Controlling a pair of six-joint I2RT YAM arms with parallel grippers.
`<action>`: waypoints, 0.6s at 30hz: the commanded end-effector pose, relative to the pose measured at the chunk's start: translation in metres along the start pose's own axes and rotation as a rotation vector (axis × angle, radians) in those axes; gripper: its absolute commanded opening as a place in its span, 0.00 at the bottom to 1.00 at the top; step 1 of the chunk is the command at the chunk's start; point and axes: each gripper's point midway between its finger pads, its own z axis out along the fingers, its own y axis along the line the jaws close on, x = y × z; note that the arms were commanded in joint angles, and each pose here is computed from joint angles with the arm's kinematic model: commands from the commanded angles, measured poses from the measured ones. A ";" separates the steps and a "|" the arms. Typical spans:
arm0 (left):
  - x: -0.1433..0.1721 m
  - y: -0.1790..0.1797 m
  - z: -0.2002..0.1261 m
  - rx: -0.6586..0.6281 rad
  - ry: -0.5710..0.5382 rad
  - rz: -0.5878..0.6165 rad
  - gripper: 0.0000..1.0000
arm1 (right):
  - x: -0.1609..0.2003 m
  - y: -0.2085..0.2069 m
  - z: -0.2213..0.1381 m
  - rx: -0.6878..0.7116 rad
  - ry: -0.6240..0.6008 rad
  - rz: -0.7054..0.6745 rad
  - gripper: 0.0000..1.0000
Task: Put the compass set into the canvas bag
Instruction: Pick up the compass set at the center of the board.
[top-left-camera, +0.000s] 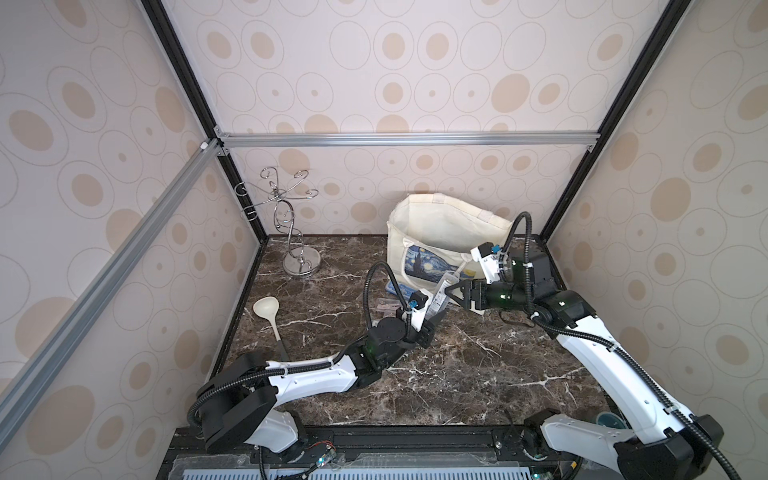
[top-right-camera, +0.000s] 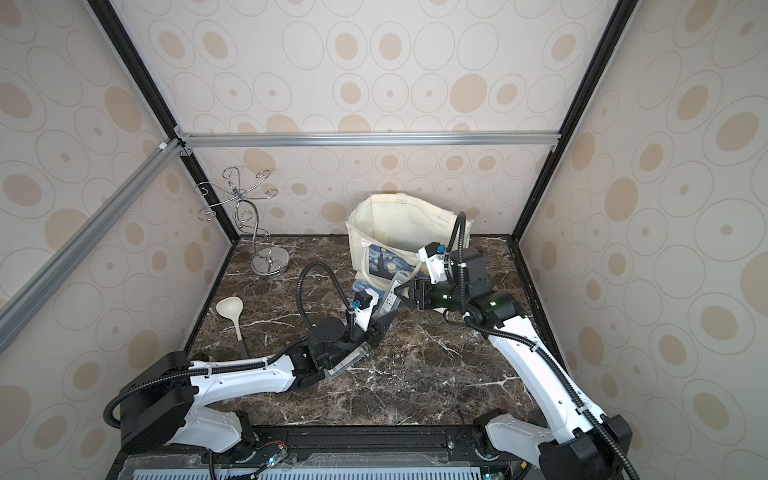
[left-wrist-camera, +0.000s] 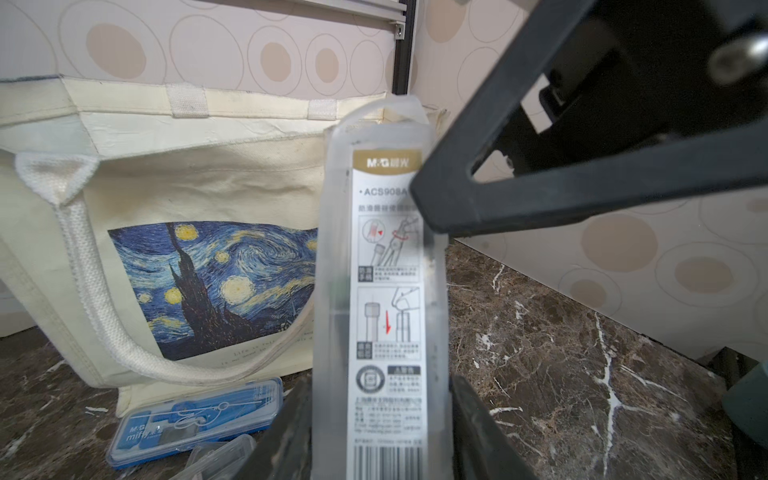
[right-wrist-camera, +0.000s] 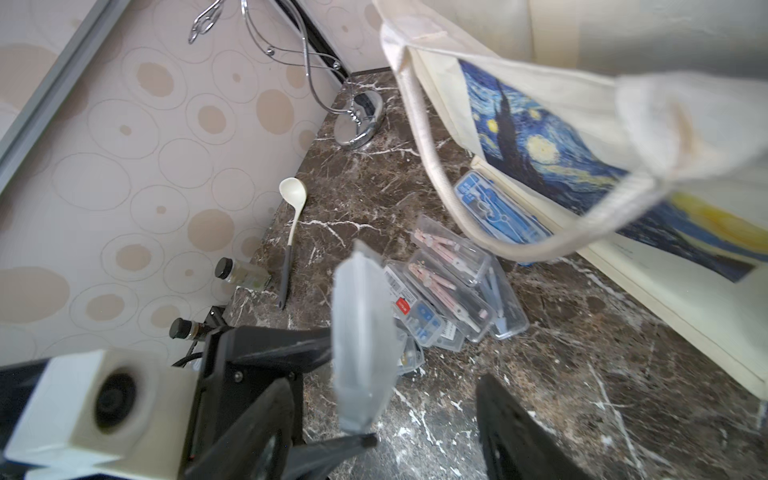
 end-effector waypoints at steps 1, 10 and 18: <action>-0.025 0.000 -0.005 -0.012 -0.081 0.021 0.43 | -0.015 0.018 0.005 -0.022 -0.024 -0.046 0.70; -0.038 0.010 -0.015 -0.057 -0.125 0.034 0.43 | -0.026 0.028 0.020 -0.015 -0.014 -0.073 0.62; -0.043 0.012 -0.016 -0.070 -0.136 0.036 0.45 | -0.031 0.038 0.030 -0.069 -0.005 -0.070 0.42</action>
